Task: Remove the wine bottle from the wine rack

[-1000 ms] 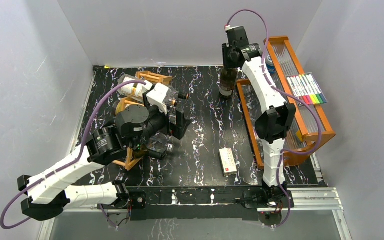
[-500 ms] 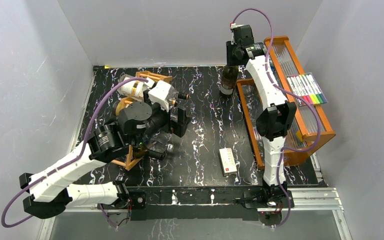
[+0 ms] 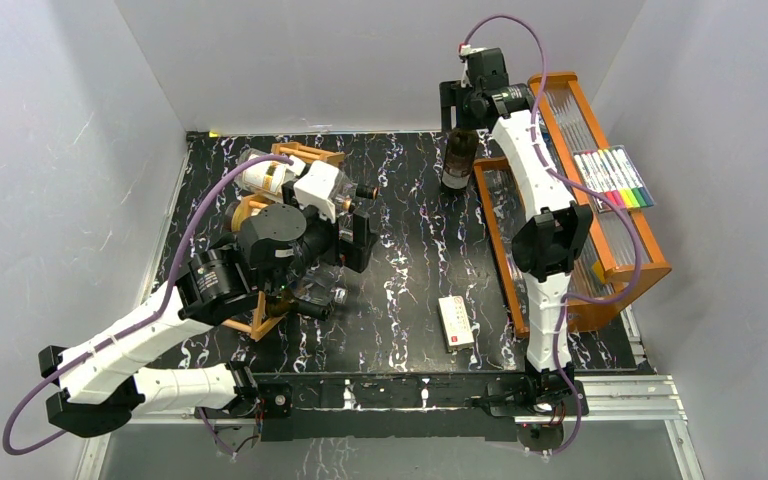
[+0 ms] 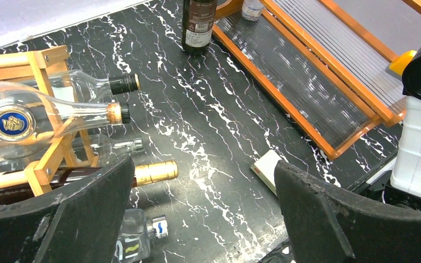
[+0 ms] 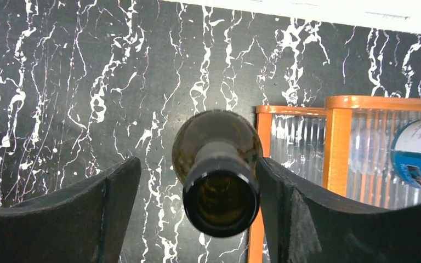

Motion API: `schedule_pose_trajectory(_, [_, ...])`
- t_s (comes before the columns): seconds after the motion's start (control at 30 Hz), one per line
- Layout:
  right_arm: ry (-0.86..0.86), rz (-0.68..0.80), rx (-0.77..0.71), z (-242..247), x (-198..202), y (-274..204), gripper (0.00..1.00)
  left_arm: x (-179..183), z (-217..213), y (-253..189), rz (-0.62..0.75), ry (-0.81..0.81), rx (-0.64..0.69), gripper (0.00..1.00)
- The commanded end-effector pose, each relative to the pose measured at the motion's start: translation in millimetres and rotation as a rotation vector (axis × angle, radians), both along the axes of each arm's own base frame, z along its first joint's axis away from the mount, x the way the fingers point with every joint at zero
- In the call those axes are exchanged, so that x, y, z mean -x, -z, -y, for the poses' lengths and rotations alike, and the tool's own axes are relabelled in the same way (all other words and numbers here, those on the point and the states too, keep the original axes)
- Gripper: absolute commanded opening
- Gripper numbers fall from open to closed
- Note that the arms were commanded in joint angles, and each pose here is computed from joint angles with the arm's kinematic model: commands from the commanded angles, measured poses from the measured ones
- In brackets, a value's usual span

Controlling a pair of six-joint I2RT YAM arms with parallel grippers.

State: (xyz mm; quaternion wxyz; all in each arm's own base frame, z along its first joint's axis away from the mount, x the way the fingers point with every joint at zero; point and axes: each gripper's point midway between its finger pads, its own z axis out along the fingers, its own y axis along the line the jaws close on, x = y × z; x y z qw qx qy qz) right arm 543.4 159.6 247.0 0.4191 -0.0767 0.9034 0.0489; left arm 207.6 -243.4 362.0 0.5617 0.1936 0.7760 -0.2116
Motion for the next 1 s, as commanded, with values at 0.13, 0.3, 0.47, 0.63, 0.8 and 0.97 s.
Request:
schedule_pose_trajectory(0.13, [-0.008, 0.142, -0.068, 5, 28, -85, 0.98, 6, -6, -1, -0.040, -0.021, 0.067, 0.98])
schedule_pose_trajectory(0.3, [-0.007, 0.102, -0.108, 8, 67, -96, 0.98, 10, -5, 3, -0.060, -0.016, 0.087, 0.98])
schedule_pose_trajectory(0.47, [-0.035, 0.021, -0.143, 4, 109, -80, 0.98, 10, 2, 8, -0.071, 0.010, 0.088, 0.98])
schedule_pose_trajectory(0.63, [-0.119, -0.010, -0.208, -17, 147, -65, 0.98, 13, 9, 13, -0.091, 0.036, 0.084, 0.98])
schedule_pose_trajectory(0.8, [-0.095, -0.037, -0.363, -33, 168, -41, 0.98, 17, 9, 20, -0.114, 0.051, 0.079, 0.98])
schedule_pose_trajectory(0.97, [-0.184, -0.036, -0.522, -54, 190, -45, 0.98, 17, 8, 31, -0.151, 0.050, 0.025, 0.98])
